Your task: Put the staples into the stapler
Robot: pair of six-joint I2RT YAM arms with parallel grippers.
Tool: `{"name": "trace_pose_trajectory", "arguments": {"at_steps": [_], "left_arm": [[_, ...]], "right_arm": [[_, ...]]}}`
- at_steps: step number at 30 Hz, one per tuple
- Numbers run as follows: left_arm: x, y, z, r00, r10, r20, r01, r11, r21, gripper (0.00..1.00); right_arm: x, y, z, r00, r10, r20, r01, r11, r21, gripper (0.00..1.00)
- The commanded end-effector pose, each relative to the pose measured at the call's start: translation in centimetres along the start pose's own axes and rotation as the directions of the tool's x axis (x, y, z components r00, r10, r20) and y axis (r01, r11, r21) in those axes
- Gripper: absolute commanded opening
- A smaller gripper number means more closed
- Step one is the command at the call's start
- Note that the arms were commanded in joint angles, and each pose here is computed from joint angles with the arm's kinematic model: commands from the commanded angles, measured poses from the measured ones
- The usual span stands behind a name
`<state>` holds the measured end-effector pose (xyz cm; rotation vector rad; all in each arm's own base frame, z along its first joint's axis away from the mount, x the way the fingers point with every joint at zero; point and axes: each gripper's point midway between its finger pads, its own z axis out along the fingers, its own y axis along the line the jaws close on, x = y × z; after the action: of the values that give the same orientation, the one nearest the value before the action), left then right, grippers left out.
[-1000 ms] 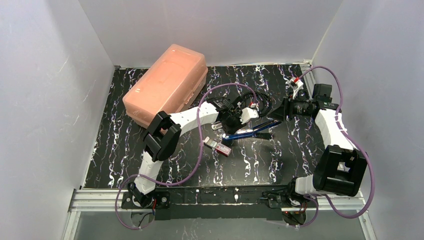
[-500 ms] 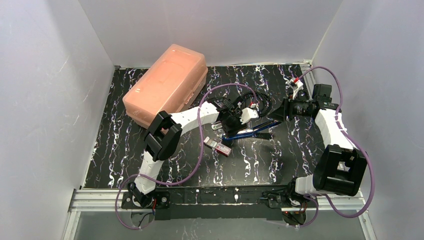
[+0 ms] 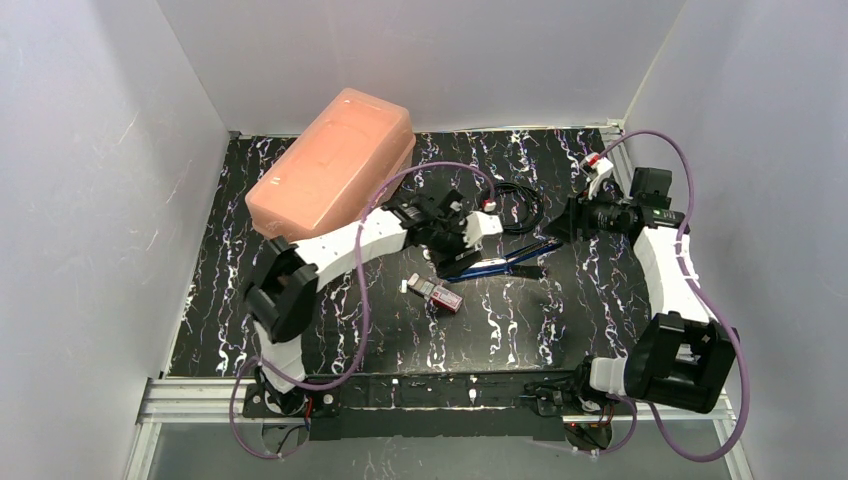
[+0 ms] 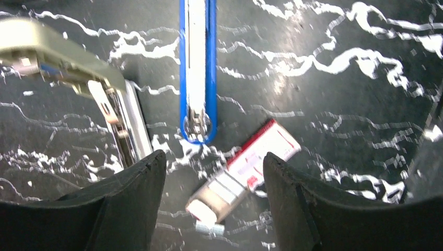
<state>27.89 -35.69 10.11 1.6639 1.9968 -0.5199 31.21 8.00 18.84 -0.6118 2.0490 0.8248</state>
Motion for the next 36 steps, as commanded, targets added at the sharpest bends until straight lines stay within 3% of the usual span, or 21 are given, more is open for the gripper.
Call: {"name": "trace_pose_trajectory", "arguments": {"at_steps": [1, 6, 9, 13, 20, 26, 32, 36], "left_arm": [[1.2, -1.1, -3.8, 0.995, 0.05, 0.088, -0.054, 0.998, 0.042, 0.66], [4.6, -2.3, -6.5, 0.988, 0.045, 0.145, -0.062, 0.992, 0.114, 0.66], [6.6, -2.2, -6.9, 0.996, 0.018, 0.085, -0.025, 0.996, 0.088, 0.62], [9.4, -1.8, -6.9, 0.992, -0.124, -0.027, 0.124, 0.992, 0.005, 0.59], [13.9, -1.7, -6.1, 0.892, -0.421, -0.165, 0.394, 0.903, -0.171, 0.57], [15.2, -1.0, -5.4, 0.839, -0.512, -0.183, 0.459, 0.848, -0.265, 0.59], [15.7, -1.3, -4.0, 0.784, -0.586, -0.206, 0.528, 0.803, -0.275, 0.66], [15.6, -1.2, -3.3, 0.762, -0.61, -0.216, 0.552, 0.787, -0.277, 0.64]], "right_arm": [[-1.3, -0.1, -1.0, 0.995, -0.098, -0.011, 0.098, 0.993, 0.06, 0.62], [-0.5, 1.8, 1.4, 0.978, -0.186, -0.099, 0.189, 0.981, 0.03, 0.6], [0.0, 3.4, 3.3, 0.963, -0.239, -0.125, 0.24, 0.971, -0.007, 0.59], [0.4, 4.5, 4.9, 0.953, -0.275, -0.128, 0.272, 0.962, -0.041, 0.59], [1.5, 4.2, 5.8, 0.953, -0.27, -0.138, 0.267, 0.963, -0.045, 0.58], [1.9, 4.1, 5.9, 0.953, -0.271, -0.136, 0.267, 0.963, -0.043, 0.58], [2.0, 4.0, 5.9, 0.951, -0.276, -0.138, 0.273, 0.961, -0.039, 0.58], [2.0, 4.0, 5.9, 0.95, -0.281, -0.133, 0.279, 0.96, -0.037, 0.58]]}}
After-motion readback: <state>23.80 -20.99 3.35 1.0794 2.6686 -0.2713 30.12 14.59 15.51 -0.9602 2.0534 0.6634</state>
